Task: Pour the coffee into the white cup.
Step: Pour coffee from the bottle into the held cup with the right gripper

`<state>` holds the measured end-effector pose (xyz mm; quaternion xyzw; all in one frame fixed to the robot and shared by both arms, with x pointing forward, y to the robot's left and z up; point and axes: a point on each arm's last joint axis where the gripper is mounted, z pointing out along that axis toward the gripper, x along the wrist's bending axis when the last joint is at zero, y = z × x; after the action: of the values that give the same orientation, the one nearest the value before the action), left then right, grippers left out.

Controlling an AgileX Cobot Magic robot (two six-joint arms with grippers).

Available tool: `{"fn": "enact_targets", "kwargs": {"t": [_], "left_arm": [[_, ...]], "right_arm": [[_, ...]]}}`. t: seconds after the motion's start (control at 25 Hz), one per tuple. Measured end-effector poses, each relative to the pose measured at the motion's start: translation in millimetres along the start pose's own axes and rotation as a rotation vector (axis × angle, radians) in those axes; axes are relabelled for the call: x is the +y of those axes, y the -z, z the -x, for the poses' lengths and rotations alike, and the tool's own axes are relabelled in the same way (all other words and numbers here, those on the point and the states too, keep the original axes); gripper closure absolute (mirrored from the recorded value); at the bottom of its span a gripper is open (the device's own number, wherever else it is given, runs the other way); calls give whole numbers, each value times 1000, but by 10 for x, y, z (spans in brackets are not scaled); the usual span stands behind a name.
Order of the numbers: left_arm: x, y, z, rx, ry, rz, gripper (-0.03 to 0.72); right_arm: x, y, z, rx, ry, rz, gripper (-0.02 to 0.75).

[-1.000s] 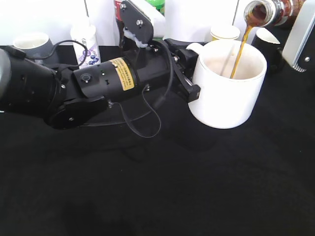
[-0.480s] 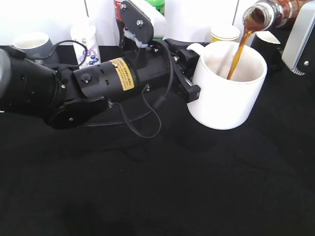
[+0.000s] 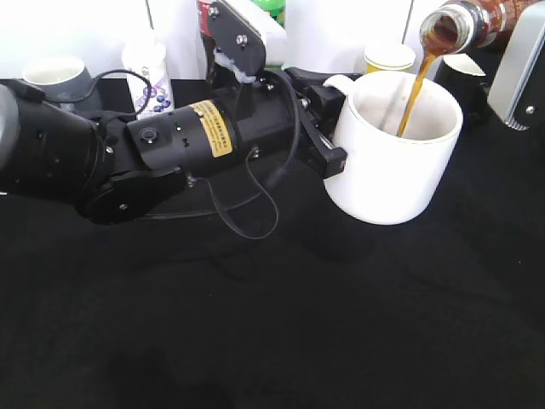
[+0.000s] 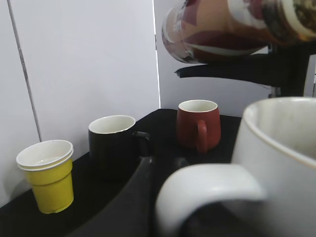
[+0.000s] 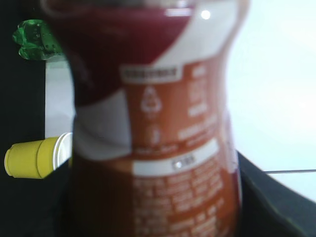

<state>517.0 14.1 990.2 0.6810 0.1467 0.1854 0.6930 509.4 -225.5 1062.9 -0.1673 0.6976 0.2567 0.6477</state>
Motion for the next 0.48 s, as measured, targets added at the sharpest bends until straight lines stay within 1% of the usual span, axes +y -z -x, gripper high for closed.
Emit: {"fn": "enact_targets", "kwargs": {"t": [0.16, 0.24, 0.48], "left_arm": [[-1, 0, 0, 0, 0, -1, 618], [-1, 0, 0, 0, 34, -1, 618], [-1, 0, 0, 0, 54, -1, 619]], "right_arm": [[0, 0, 0, 0, 0, 0, 225], [0, 0, 0, 0, 11, 0, 225], [0, 0, 0, 0, 42, 0, 225]]}}
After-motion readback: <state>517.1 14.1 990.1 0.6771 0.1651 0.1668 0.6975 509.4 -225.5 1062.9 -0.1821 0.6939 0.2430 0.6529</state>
